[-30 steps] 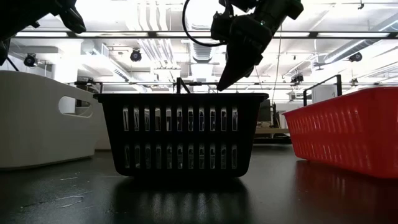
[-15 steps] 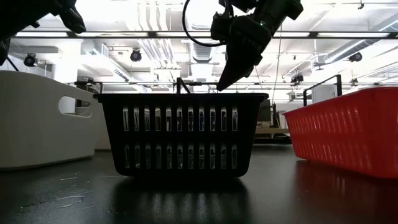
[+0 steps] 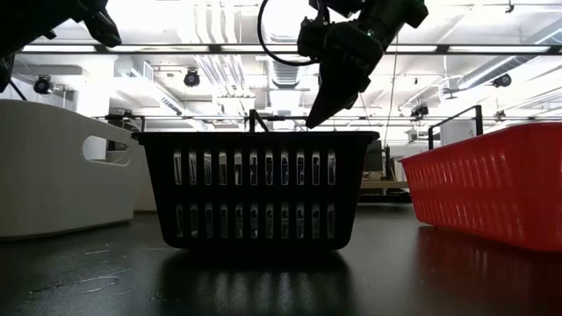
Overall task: Stack baskets on shelf by color
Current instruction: Put the bottom left red bin on the shelf
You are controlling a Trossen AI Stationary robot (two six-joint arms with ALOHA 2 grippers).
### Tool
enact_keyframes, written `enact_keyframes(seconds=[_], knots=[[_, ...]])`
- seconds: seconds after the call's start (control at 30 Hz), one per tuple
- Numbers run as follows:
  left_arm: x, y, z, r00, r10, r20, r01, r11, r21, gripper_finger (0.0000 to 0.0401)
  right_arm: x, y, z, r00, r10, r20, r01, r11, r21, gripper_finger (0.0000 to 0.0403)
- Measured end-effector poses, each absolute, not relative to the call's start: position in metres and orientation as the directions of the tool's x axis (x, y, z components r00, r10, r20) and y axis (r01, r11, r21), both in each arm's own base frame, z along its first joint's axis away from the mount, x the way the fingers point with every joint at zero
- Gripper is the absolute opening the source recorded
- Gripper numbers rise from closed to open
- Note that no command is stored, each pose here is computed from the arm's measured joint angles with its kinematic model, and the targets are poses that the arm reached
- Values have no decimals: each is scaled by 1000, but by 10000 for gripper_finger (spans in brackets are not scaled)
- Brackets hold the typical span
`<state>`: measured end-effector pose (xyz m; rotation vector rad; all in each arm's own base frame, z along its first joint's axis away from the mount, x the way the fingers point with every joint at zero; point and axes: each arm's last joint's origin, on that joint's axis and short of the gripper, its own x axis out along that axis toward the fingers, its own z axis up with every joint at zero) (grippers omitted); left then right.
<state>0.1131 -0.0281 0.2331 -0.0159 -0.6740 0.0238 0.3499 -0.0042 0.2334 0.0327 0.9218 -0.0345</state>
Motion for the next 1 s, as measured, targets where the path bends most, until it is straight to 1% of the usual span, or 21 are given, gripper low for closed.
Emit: enact_keyframes(seconds=[0.2, 0.37, 0.57, 0.9, 1.0], knots=[[113, -28, 233, 781, 27, 624, -17, 1000, -22, 0, 350, 3, 233, 603, -5, -798, 47, 998, 30, 9], [113, -28, 233, 781, 27, 624, -17, 1000, -22, 0, 346, 29, 229, 583, 38, -812, -24, 999, 29, 9], [113, -28, 233, 781, 27, 624, -17, 1000, -22, 0, 339, 56, 230, 553, 15, -833, -58, 998, -21, 9], [113, -28, 233, 781, 27, 624, -17, 1000, -22, 0, 315, 86, 245, 482, 64, -874, -65, 997, 37, 9], [113, -28, 233, 781, 27, 625, -16, 1000, -23, 0, 306, 93, 251, 467, 77, -881, -25, 997, 74, 10]])
